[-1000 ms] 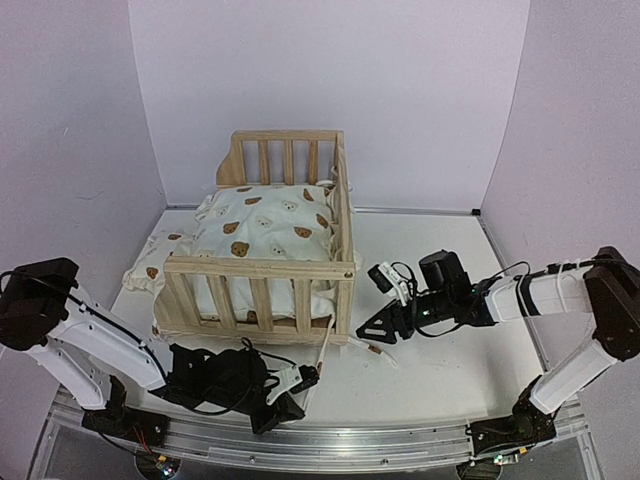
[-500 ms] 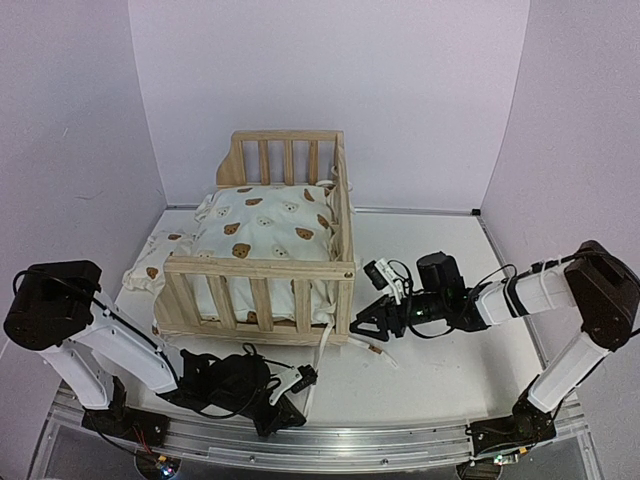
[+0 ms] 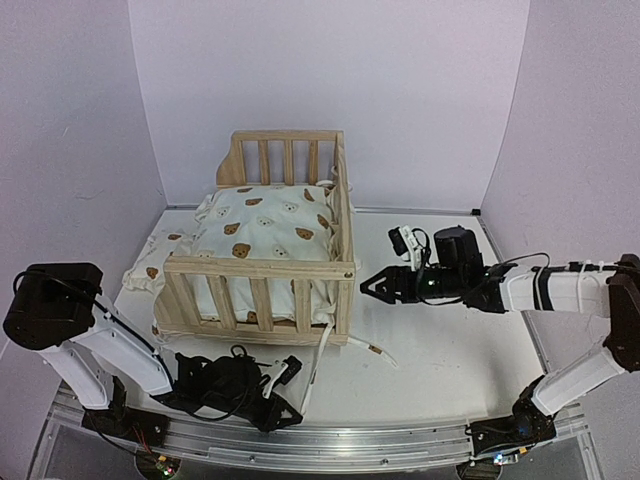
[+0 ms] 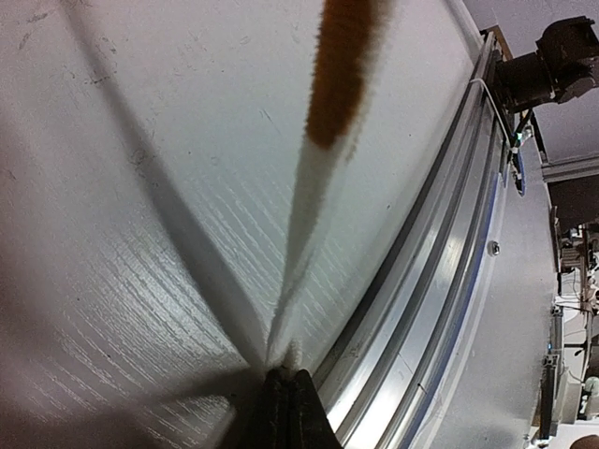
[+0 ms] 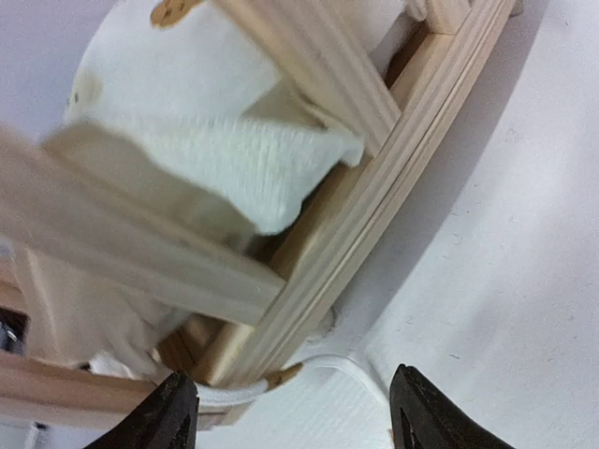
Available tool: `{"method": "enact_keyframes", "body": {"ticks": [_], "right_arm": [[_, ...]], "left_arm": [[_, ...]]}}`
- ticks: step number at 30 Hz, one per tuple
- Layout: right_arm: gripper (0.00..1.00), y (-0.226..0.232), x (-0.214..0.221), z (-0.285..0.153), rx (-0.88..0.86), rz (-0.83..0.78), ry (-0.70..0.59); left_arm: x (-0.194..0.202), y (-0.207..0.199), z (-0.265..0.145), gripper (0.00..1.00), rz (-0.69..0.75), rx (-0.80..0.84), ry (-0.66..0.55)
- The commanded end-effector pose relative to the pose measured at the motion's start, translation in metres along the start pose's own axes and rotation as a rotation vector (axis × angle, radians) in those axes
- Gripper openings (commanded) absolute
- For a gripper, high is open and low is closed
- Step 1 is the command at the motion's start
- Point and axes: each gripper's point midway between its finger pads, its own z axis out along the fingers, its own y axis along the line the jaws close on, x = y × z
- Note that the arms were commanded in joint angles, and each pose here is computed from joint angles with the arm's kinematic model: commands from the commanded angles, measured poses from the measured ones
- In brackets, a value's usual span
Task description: Set up the pet bed
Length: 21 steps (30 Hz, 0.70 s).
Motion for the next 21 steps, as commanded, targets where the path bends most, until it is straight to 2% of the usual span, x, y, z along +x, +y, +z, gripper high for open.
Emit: {"method": "enact_keyframes", "body": {"ticks": [1, 5, 9, 12, 21], "right_arm": [[0.7, 0.049, -0.025, -0.006, -0.188, 0.243, 0.015], [0.74, 0.073, -0.041, -0.02, -0.254, 0.201, -0.014], [0.74, 0.095, -0.046, -0.021, -0.363, 0.178, 0.047], [0.75, 0.097, -0.044, -0.017, -0.384, 0.166, 0.072], [0.64, 0.109, -0.052, 0.017, -0.437, 0.197, 0.139]], "left_arm": [[0.041, 0.059, -0.006, 0.0, -0.104, -0.211, 0.118], [0.037, 0.053, 0.002, 0.0, -0.079, -0.198, 0.129], [0.036, 0.049, 0.006, 0.0, -0.056, -0.183, 0.138], [0.032, 0.046, 0.005, 0.0, -0.042, -0.177, 0.128], [0.035, 0.048, 0.007, 0.0, -0.038, -0.183, 0.141]]}}
